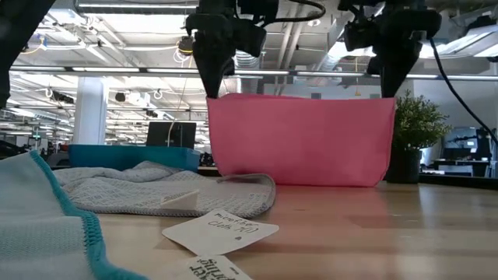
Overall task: Fold microfiber towels
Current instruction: Fold the pink cloth
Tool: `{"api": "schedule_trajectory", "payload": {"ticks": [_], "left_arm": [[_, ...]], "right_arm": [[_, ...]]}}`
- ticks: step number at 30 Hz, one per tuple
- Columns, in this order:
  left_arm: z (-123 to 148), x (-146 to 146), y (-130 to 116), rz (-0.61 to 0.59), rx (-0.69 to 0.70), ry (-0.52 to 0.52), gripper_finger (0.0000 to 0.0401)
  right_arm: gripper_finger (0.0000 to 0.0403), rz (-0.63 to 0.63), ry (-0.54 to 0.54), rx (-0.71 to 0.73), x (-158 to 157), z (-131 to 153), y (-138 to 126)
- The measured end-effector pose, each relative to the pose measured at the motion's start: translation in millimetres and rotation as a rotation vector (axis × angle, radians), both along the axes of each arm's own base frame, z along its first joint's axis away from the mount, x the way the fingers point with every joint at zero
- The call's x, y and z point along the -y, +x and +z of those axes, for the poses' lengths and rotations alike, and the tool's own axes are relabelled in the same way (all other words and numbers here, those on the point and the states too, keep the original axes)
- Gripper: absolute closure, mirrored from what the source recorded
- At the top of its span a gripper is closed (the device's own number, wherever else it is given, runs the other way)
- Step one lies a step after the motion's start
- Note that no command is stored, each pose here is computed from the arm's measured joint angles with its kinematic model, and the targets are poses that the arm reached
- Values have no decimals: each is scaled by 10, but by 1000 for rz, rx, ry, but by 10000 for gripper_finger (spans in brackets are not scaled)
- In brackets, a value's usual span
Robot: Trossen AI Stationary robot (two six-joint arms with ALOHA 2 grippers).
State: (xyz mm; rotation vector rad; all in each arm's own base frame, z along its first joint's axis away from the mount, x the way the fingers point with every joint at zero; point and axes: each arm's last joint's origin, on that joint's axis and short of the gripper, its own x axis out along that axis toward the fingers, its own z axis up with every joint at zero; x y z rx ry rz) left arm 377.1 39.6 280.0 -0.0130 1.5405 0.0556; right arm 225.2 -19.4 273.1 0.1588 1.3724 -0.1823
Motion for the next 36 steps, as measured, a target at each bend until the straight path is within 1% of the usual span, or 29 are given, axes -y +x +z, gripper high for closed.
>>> {"api": "schedule_trajectory", "payload": {"ticks": [3,6,10,16,19,23,28,31,34,36], "left_arm": [[-63,42,7,-6,-5,-3,401],[-79,27,28,26,18,16,401],[-116,-49,43,76,36,67,401],[-263,-198,59,169,67,64,401],[-334,-283,62,195,84,68,401],[-403,-392,48,223,92,77,401],[-507,-528,65,257,139,150,401],[-569,-593,58,272,153,162,401],[-574,-649,63,286,174,166,401],[-568,-690,77,297,198,178,400]], "right_arm": [[398,-1,2,8,-24,-45,10],[398,-11,-2,10,-2,-110,10],[399,-48,-9,8,83,-254,28],[398,-132,-27,-43,236,-444,25],[398,-161,-73,-41,306,-474,56],[398,-183,-83,-56,405,-554,107],[398,-220,-120,-94,508,-706,194],[398,-235,-150,-131,563,-796,225],[398,-248,-183,-162,605,-852,236],[398,-256,-186,-167,631,-865,234]]}}
